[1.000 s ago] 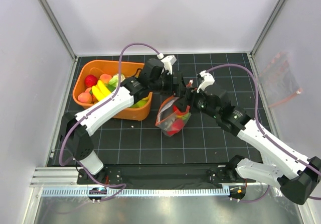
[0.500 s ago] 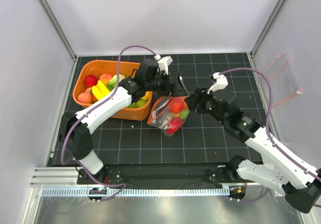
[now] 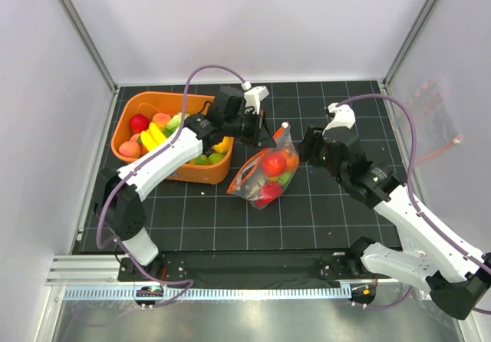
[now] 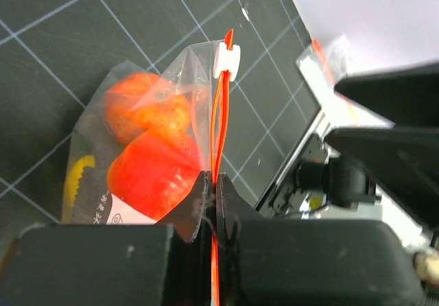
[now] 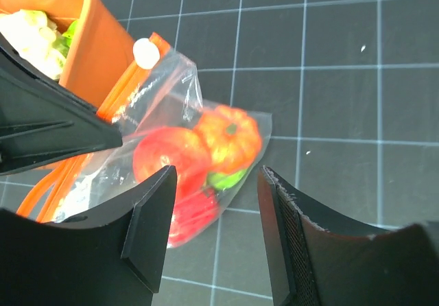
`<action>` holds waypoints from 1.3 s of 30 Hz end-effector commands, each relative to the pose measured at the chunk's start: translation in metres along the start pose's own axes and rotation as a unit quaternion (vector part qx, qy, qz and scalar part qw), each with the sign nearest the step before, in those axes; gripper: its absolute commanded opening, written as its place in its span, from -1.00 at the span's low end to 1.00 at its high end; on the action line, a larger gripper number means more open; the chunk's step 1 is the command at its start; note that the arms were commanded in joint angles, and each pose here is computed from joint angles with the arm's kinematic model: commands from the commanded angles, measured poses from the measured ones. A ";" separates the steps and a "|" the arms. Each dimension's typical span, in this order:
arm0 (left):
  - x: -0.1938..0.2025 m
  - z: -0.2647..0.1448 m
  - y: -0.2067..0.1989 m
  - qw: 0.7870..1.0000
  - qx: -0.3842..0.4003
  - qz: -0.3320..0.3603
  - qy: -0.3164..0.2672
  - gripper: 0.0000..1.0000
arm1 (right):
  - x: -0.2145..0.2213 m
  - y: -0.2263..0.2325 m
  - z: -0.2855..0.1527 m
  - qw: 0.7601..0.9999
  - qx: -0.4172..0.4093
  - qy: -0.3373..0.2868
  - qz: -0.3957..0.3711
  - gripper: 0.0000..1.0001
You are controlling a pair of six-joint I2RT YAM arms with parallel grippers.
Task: Place the food in the zip-top bag and seal the zipper
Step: Adjust the zipper food storage bag at the center of the board.
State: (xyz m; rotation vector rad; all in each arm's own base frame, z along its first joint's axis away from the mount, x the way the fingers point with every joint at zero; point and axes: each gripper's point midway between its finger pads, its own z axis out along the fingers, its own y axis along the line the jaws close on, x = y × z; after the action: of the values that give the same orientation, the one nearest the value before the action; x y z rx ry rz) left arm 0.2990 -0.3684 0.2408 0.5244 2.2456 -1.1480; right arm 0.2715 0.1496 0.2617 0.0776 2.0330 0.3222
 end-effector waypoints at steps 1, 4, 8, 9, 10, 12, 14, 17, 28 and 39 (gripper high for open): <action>-0.003 -0.016 -0.023 0.998 0.047 0.045 0.026 -0.99 | -0.023 -0.004 -0.009 0.999 0.001 -0.017 -0.040 0.14; 0.004 -0.028 -0.029 0.995 0.051 0.069 0.047 -1.00 | -0.017 -0.004 -0.004 0.998 -0.022 -0.006 -0.054 0.15; 0.007 -0.047 -0.030 0.994 0.033 0.085 0.053 -0.99 | -0.016 0.002 -0.004 0.997 -0.061 -0.017 -0.037 0.14; 0.007 -0.056 -0.035 0.994 0.034 0.091 0.048 -1.00 | -0.016 0.006 -0.002 0.996 -0.077 -0.026 -0.033 0.15; 0.008 -0.060 -0.036 0.994 0.033 0.092 0.047 -1.00 | -0.013 0.017 -0.006 0.993 -0.113 -0.026 -0.033 0.14; 0.012 -0.069 -0.037 0.994 0.029 0.093 0.051 -1.00 | -0.008 0.028 -0.014 0.986 -0.159 -0.036 -0.033 0.14; 0.012 -0.081 -0.041 0.994 0.020 0.100 0.046 -0.99 | -0.002 0.047 -0.022 0.973 -0.225 -0.043 -0.029 0.17; 0.020 -0.097 -0.040 0.994 0.001 0.092 0.054 -1.00 | -0.001 0.064 -0.040 0.952 -0.296 -0.069 -0.028 0.25; 0.054 -0.109 -0.019 0.976 0.010 0.214 0.040 -0.92 | 0.017 0.082 -0.043 0.915 -0.382 -0.110 -0.065 0.32; 0.084 -0.120 -0.014 0.957 0.035 0.287 0.033 -0.99 | 0.034 0.098 -0.060 0.868 -0.470 -0.140 -0.073 0.32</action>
State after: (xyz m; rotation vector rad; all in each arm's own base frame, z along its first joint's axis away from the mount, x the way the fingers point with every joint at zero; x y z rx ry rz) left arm 0.1962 -0.2633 0.2312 1.1105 2.0671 -0.8628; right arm 0.2049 0.2345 0.2552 -0.5435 1.5746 1.0515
